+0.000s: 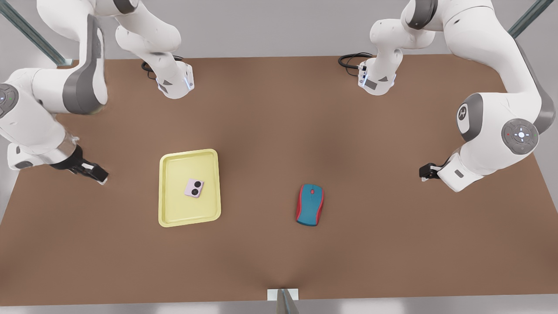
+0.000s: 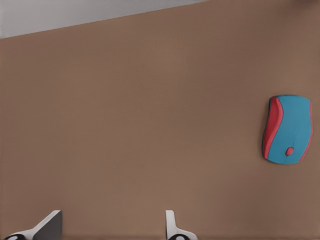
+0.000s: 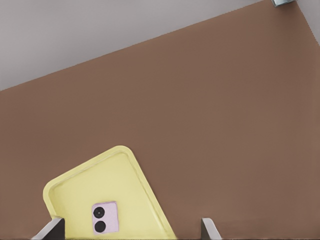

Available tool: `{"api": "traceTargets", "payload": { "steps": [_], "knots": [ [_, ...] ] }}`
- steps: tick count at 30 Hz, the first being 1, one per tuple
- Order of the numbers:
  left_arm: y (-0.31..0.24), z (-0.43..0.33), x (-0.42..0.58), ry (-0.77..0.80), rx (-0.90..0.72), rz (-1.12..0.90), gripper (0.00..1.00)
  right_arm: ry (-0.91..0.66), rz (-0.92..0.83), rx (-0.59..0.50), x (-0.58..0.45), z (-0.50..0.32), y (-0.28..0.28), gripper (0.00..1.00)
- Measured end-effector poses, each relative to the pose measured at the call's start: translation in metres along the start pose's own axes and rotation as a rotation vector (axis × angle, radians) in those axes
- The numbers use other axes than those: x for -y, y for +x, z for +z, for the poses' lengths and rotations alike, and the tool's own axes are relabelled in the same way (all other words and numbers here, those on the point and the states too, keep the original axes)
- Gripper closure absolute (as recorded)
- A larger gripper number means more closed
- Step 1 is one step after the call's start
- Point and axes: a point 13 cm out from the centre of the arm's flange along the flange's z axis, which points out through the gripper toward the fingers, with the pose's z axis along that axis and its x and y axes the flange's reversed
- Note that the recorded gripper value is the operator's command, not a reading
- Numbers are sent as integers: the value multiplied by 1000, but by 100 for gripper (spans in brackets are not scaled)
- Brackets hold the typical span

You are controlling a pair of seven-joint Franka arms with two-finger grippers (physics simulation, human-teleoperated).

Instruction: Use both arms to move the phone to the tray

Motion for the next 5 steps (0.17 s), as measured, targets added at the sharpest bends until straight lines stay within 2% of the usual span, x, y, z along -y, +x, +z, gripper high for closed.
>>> {"api": "traceTargets", "payload": {
  "steps": [5],
  "knots": [
    [1,0,0,0,-1,-6,0,27,-90,-105,11,4,25,0]
  ]
}}
